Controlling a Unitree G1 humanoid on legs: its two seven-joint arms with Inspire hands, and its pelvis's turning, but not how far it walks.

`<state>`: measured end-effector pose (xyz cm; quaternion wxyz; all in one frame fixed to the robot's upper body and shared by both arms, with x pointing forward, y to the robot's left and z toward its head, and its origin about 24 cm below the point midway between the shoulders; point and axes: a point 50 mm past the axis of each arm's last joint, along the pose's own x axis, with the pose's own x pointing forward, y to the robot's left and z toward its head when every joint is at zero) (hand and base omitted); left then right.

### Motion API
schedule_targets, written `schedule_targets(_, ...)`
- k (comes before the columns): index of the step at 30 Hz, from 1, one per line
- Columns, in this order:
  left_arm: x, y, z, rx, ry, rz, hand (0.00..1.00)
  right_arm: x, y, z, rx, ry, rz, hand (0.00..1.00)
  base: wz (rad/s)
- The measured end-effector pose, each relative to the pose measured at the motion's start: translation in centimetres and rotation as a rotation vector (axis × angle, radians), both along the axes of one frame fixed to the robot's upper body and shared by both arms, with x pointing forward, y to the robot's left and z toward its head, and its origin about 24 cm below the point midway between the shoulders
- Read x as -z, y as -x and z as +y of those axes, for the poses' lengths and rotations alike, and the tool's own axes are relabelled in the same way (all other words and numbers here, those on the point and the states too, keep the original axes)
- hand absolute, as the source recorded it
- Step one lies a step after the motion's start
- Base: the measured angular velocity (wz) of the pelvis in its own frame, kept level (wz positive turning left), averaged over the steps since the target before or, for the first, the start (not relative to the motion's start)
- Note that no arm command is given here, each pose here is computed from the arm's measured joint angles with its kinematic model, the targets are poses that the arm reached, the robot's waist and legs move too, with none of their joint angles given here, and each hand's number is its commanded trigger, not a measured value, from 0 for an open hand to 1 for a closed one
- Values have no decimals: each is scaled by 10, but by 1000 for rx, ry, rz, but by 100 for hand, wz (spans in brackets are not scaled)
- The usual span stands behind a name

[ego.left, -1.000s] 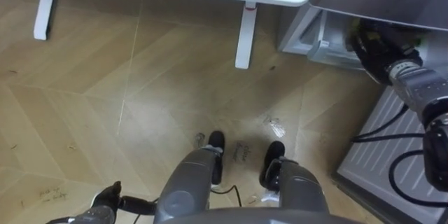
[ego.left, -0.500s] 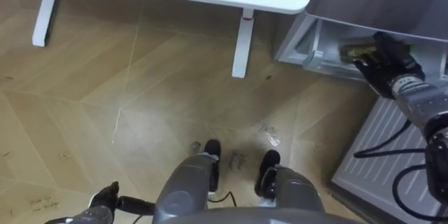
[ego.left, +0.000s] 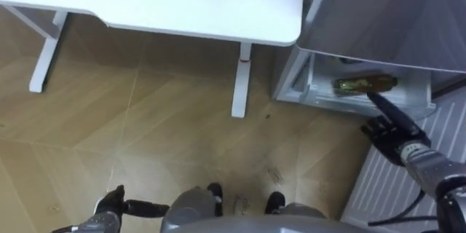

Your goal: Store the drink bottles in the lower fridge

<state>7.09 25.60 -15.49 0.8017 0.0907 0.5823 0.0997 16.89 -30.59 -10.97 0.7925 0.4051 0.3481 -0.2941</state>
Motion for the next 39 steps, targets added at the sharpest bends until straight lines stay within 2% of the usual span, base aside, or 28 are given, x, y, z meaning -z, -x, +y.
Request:
schedule_targets(4, -1, 6, 2, -9, -35, -18, 0, 13, 27, 3, -52, 46, 85, 0, 1)
schedule_targets(9, 0, 20, 4, -34, -108, 8, 0, 39, 79, 28, -232, 60, 294, 0, 0)
schedule_targets(12, 2, 25, -1, -50, -113, 15, 0, 47, 95, 41, -272, 39, 346, 0, 0)
schedule_targets(17, 1, 23, -2, -77, -144, -3, 0, 53, 108, 53, -304, 29, 396, 0, -6)
schedule_targets(21, 0, 27, -1, -135, -156, -16, 0, 56, 128, 56, -268, 24, 454, 0, -3)
schedule_targets(30, 2, 38, -4, -159, -149, 8, 0, 60, 159, 67, -202, -33, 511, 0, 0)
schedule_targets(35, 4, 47, -4, -182, -146, 42, 0, 62, 165, 74, -201, -53, 525, 0, -3)
schedule_targets(39, 6, 45, -10, -174, -126, 40, 0, 63, 167, 79, -209, -66, 537, 0, -4)
